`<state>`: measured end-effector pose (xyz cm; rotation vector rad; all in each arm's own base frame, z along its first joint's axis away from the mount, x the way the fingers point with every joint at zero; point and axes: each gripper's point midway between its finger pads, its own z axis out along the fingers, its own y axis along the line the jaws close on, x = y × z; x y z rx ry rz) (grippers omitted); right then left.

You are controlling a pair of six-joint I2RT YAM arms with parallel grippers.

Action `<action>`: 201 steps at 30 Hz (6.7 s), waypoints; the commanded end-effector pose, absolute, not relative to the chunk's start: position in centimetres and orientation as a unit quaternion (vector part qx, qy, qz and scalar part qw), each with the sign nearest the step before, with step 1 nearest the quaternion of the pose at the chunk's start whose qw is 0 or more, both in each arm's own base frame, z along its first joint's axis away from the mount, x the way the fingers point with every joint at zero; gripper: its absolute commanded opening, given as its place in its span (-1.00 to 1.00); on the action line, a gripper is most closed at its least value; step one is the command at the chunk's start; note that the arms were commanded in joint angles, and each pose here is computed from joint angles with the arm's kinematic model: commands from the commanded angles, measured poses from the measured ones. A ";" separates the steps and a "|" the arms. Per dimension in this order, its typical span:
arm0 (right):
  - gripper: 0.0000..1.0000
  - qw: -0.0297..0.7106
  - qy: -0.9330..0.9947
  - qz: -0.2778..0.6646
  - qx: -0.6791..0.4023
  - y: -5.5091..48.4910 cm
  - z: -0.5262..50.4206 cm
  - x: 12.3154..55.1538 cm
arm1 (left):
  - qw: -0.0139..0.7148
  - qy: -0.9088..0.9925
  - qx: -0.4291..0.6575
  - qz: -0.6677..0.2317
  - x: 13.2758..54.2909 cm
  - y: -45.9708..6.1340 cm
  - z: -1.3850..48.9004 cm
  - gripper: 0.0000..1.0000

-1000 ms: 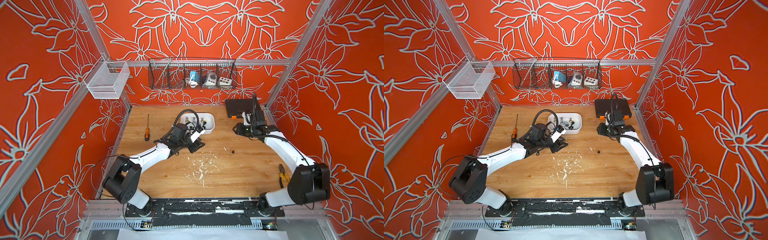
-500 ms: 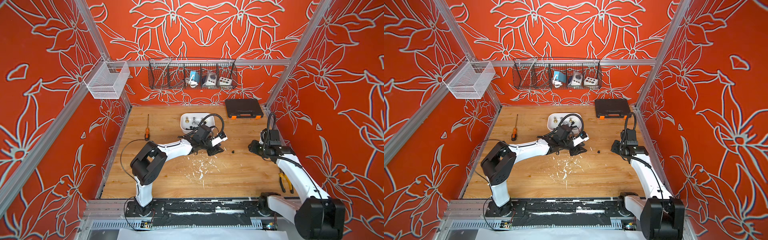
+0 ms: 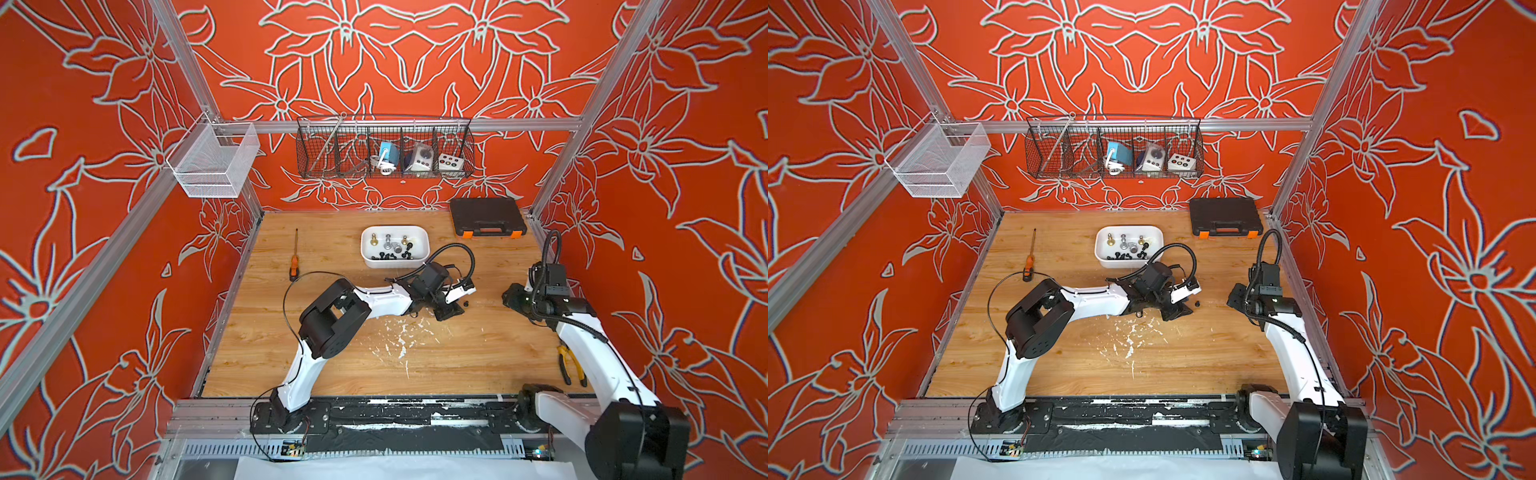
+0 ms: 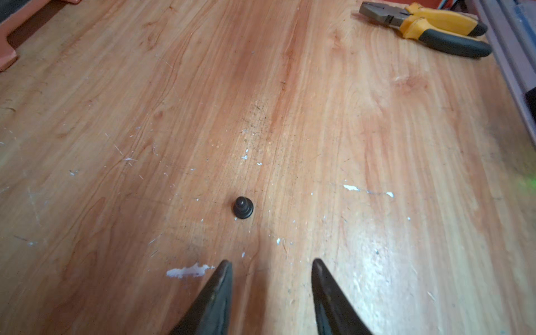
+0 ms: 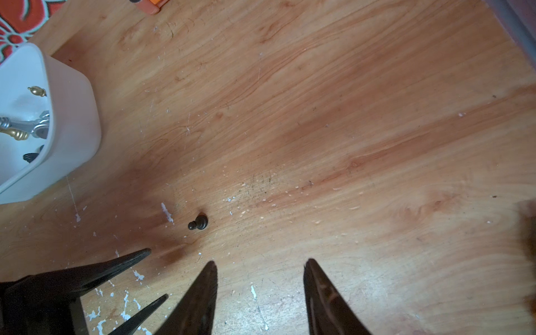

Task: Put the chess pieces into the storage box
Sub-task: Pick up the chess piece at the center of the board, then place the chess piece in the storage box, then reset both arms

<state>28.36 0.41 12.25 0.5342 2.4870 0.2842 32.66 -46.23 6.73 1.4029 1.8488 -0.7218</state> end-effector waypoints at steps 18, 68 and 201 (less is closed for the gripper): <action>0.02 0.279 0.932 0.110 0.206 0.0 11.6 27.7 | 0.344 0.747 0.500 -0.272 35.6 -49.6 4.4 -0.09; 0.00 0.273 0.931 0.110 0.214 -0.2 11.4 27.6 | 0.456 0.815 0.290 -0.210 48.0 -31.3 18.1 -0.79; 0.97 0.530 0.845 -0.067 0.033 -3.2 11.0 37.6 | 0.624 0.777 -0.070 0.035 36.1 1.1 11.8 0.96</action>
